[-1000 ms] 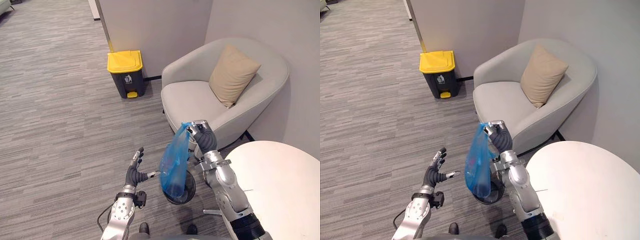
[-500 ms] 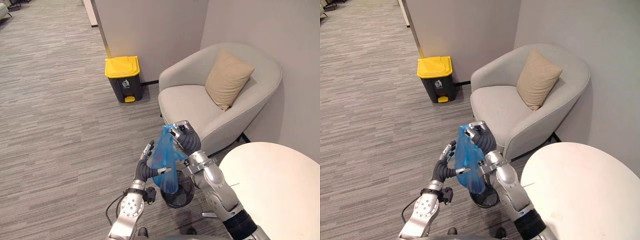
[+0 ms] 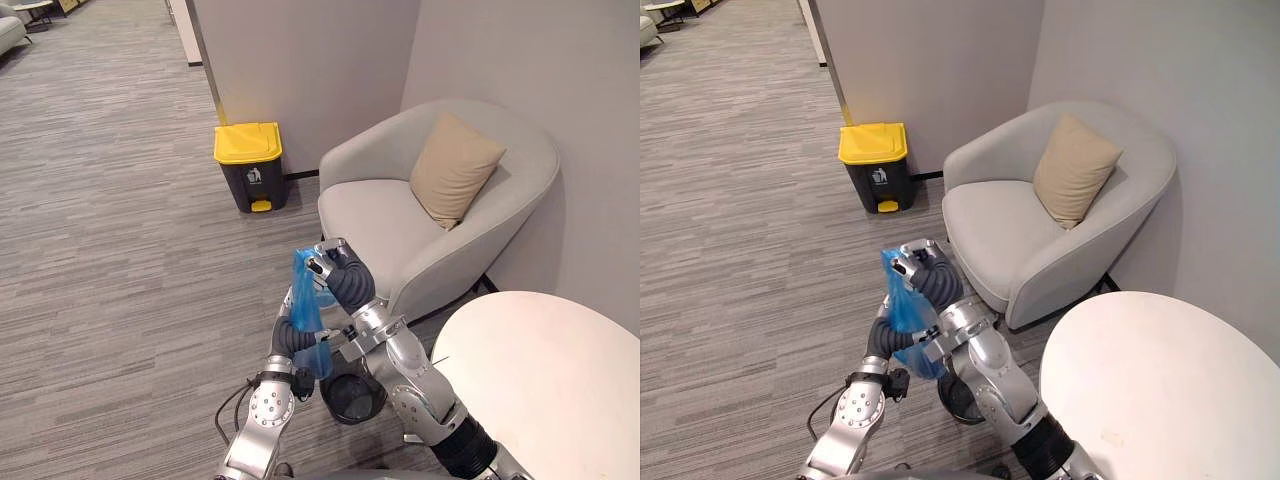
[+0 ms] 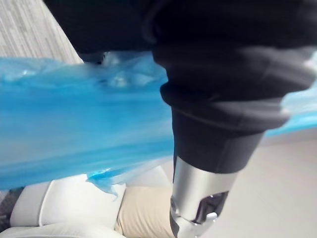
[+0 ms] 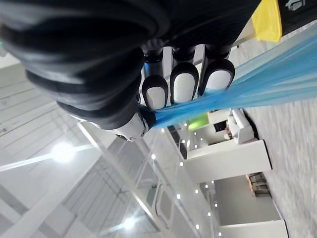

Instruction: Gather rubbish on tea table into small bin, then transfer packed bag to large trash can.

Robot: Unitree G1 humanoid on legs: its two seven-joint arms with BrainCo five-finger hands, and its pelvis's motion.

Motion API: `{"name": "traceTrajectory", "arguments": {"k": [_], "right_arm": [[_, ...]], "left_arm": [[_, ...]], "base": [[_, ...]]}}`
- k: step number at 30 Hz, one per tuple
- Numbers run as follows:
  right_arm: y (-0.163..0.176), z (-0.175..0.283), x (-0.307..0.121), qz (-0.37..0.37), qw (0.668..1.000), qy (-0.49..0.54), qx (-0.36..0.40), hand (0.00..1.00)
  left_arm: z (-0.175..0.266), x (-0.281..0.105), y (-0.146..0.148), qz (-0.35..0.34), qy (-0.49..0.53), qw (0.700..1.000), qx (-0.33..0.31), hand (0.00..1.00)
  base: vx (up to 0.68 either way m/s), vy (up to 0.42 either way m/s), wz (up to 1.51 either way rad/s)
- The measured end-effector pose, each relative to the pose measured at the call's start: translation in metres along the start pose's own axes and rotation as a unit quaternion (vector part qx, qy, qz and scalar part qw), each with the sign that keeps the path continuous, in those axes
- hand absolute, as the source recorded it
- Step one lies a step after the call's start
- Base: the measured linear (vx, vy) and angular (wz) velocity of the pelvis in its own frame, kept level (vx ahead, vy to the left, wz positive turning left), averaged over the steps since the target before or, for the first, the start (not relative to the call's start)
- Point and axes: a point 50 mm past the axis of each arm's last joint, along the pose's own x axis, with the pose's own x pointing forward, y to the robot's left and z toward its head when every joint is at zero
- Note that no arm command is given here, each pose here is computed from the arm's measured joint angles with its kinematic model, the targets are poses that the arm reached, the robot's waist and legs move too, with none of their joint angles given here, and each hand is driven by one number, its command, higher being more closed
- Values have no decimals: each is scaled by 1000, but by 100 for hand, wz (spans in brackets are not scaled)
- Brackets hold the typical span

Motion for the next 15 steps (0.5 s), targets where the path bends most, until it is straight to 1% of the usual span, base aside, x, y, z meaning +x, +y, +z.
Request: {"name": "traceTrajectory", "arguments": {"k": [4, 15], "right_arm": [[8, -1, 4, 20, 1000, 2, 6, 100], [14, 2, 10, 30, 999, -8, 15, 100]], "left_arm": [[-10, 1, -3, -5, 23, 1000, 7, 0], [-26, -3, -7, -14, 61, 998, 15, 0]], "base": [[0, 0, 0], [0, 0, 0]]}}
